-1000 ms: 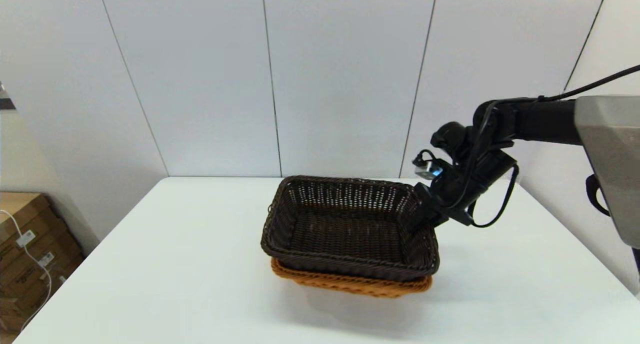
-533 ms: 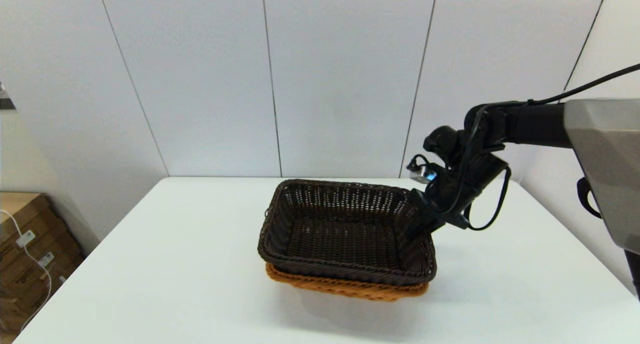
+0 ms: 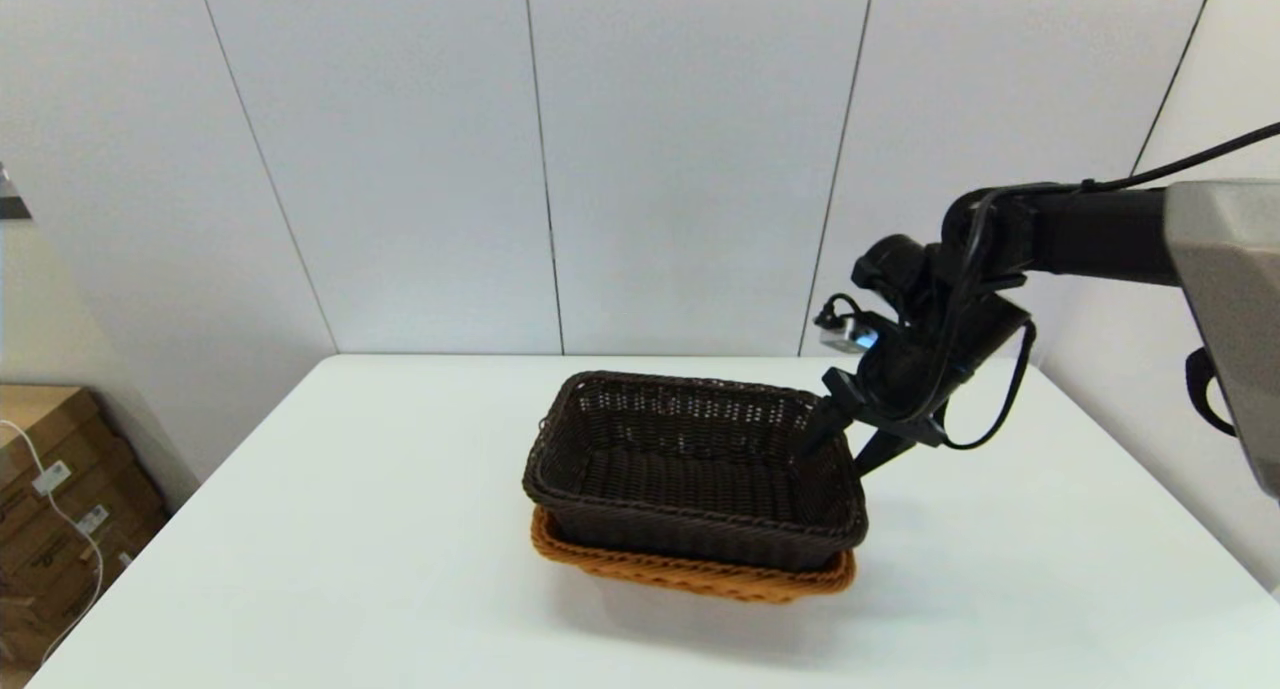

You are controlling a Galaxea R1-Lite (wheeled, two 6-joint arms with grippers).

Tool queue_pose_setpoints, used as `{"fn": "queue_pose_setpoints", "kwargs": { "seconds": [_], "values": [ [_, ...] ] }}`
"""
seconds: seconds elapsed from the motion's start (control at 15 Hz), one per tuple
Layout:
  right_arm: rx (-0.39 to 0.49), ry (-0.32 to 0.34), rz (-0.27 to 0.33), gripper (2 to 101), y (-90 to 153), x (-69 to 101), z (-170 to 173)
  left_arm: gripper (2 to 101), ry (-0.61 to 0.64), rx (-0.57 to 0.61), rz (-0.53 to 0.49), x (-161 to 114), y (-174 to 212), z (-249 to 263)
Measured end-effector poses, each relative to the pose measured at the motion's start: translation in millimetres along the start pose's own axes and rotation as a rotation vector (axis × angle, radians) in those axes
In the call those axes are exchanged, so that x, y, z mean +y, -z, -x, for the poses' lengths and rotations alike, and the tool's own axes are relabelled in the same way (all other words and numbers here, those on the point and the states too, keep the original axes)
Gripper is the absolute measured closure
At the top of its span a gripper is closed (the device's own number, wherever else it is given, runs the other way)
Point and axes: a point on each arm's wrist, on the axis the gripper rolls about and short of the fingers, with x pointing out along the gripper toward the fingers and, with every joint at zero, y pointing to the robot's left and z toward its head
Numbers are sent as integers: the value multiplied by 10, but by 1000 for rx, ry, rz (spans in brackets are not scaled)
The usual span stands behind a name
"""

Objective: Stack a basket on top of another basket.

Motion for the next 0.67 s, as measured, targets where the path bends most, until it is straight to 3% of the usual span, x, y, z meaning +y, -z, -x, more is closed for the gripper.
{"fn": "queue_pose_setpoints", "kwargs": {
  "seconds": [0.33,0.67],
  "values": [
    [-86,-107,56,224,197,181,452,54,0,0,0,0,0,0],
    [-177,-165,122,140,894,497,1239,54,0,0,2,0,0,0]
  ]
}}
